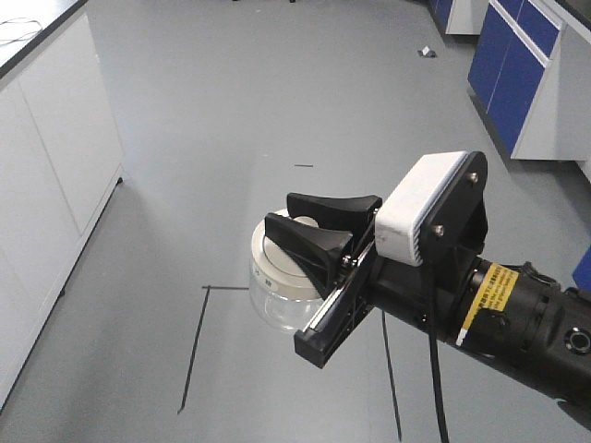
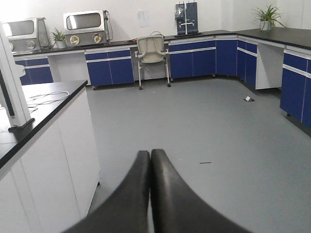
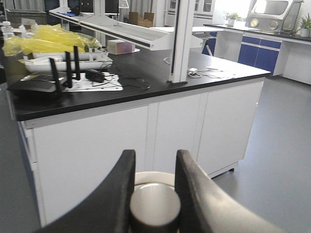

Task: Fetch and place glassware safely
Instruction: 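Hold the jar in the right gripper while the base turns away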

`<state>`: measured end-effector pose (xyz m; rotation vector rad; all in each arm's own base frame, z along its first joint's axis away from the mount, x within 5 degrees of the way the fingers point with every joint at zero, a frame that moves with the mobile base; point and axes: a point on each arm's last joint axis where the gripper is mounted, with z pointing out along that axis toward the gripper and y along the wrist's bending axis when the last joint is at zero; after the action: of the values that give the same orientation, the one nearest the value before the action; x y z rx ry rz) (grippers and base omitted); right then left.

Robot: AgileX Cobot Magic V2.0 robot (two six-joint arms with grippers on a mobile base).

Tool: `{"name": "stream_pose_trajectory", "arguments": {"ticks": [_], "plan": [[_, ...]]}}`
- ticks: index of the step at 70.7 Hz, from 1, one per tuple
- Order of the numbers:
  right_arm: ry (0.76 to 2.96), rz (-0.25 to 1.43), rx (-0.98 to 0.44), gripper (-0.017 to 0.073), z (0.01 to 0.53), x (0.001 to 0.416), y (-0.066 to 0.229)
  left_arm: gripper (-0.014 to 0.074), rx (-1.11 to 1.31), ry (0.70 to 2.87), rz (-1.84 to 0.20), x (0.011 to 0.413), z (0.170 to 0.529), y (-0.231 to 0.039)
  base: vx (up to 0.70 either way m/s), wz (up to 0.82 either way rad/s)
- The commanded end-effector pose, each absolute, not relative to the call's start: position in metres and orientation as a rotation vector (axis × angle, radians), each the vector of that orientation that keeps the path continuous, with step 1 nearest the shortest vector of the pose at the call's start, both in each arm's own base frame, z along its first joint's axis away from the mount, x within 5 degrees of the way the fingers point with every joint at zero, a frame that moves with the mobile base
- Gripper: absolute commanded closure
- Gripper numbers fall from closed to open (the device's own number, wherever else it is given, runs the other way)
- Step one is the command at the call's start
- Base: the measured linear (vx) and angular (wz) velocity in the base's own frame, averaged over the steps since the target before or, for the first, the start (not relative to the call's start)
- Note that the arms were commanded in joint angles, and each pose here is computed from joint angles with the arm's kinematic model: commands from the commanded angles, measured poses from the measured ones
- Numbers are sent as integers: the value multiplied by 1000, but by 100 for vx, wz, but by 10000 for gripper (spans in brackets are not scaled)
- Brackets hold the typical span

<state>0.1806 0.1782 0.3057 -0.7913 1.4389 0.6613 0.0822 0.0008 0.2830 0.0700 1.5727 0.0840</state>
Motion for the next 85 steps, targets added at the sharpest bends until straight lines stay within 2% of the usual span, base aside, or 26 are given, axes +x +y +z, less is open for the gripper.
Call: {"name": "stream_pose_trajectory", "arguments": {"ticks": [1,85], "plan": [[1303,718,-746,563,331,176,177,601,66,1486,63,82,297,0,49,-1],[1302,717,-747,563,331,176,177,601,66,1486,63,82,297,0,53,0]]}}
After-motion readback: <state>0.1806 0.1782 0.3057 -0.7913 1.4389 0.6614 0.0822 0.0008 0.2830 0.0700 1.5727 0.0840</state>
